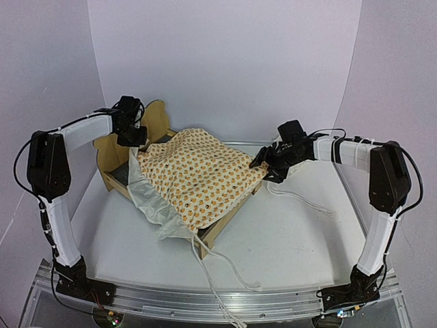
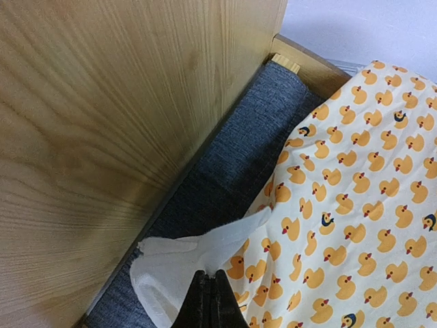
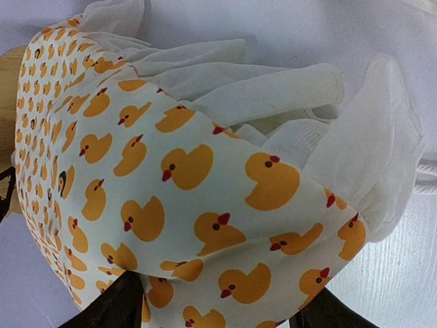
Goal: Set up the pet bed
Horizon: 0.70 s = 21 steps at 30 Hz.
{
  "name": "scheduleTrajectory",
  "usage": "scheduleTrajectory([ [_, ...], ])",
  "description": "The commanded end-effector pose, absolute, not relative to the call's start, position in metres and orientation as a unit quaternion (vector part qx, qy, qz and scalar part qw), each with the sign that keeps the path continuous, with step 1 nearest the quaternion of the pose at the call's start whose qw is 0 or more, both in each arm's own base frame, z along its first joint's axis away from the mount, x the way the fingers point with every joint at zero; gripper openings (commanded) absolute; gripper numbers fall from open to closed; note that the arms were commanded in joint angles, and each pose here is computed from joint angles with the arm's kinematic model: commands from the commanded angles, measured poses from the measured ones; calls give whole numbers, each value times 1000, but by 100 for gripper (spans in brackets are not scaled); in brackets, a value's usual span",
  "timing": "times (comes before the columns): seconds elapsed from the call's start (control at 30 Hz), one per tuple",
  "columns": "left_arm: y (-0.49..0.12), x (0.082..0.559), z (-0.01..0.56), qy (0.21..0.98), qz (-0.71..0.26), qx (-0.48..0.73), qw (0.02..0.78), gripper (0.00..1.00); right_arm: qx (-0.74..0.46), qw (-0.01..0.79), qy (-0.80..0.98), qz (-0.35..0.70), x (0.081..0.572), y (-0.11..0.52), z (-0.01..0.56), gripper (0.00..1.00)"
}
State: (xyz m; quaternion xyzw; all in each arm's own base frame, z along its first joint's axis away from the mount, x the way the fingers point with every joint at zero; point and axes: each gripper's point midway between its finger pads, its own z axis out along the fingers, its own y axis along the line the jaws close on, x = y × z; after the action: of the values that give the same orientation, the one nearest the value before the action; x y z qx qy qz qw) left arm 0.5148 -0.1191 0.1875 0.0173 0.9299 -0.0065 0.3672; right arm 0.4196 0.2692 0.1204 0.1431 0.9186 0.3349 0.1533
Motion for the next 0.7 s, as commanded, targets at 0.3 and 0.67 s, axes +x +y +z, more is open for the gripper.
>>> scheduleTrajectory([
  [0.3,-62,460,306,870,50,-72,486,0,58,222,890,394,474,305,173,46],
  [0.67,-34,443,258,886,108,-105,438,0,34,227,892,390,500,317,156,45],
])
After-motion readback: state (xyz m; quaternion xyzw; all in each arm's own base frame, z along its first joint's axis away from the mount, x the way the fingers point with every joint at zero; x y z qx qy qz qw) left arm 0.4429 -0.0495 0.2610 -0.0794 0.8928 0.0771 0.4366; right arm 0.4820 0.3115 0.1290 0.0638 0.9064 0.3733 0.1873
